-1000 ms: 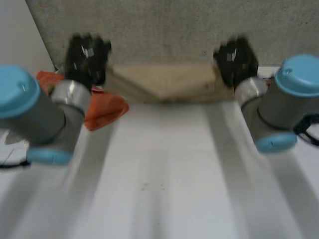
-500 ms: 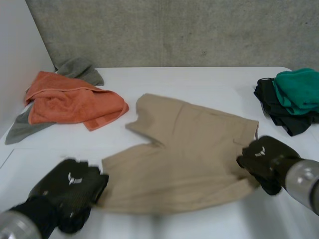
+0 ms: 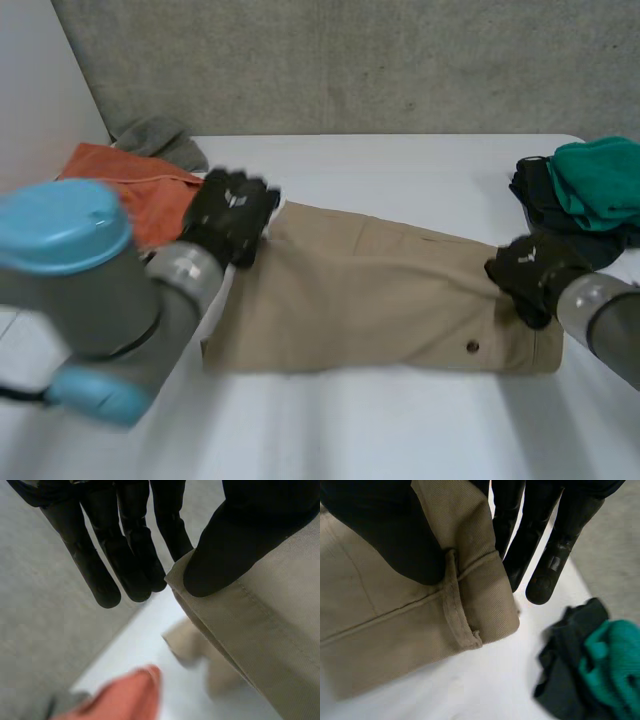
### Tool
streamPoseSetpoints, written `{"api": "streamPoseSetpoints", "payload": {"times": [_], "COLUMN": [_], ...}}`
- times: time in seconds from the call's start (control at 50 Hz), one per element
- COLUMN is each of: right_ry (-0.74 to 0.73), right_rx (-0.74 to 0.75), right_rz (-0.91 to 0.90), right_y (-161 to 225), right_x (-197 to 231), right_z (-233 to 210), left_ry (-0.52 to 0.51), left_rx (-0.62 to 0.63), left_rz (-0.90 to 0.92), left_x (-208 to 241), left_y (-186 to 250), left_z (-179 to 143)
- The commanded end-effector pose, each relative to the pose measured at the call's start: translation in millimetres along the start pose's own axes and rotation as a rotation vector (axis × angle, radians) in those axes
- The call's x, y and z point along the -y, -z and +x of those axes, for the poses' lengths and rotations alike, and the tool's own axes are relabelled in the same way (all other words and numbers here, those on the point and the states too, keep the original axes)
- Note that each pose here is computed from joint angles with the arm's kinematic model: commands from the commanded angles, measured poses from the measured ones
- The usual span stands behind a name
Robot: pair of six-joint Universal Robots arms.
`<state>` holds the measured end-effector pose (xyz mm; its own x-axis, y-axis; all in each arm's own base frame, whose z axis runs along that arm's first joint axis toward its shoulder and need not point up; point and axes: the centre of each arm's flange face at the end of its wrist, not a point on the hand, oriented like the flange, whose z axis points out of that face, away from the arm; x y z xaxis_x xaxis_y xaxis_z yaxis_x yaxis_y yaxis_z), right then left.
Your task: Fold the laundry.
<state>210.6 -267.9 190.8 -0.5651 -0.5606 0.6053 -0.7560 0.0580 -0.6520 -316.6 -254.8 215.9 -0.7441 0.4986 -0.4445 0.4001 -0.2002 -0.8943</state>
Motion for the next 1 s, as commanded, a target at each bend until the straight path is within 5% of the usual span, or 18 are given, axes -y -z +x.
{"api": "streamPoseSetpoints", "payload": {"times": [0.02,0.14,0.32,0.52,0.68,0.82,1.0], "right_ry": [0.046,0.073,0.136,-0.033,-0.295,-0.427,-0.424], "right_rx": [-0.178,-0.25,-0.398,-0.474,-0.186,-0.04,-0.069], "right_rz": [0.042,0.067,0.16,0.257,0.171,0.019,0.025], "right_y": [-56.6,-105.7,-153.4,-95.1,-28.1,-18.5,-35.0], "right_x": [10.4,6.2,9.5,43.8,32.2,-10.3,-34.4], "right_z": [0.9,1.1,2.0,34.0,20.2,1.3,-12.3], "left_ry": [-0.04,-0.178,-0.19,-0.127,-0.003,0.117,0.16], "left_rx": [0.103,0.144,0.171,0.16,0.103,0.044,0.011], "left_rz": [0.116,0.153,0.259,0.312,0.235,0.15,0.083], "left_x": [-17.3,-47.0,-65.4,-14.2,-1.6,-12.0,-29.5], "left_y": [-85.2,-135.1,-163.0,-130.9,-76.4,-32.4,-10.0], "left_z": [5.3,18.1,28.3,16.0,7.1,12.7,20.9]}}
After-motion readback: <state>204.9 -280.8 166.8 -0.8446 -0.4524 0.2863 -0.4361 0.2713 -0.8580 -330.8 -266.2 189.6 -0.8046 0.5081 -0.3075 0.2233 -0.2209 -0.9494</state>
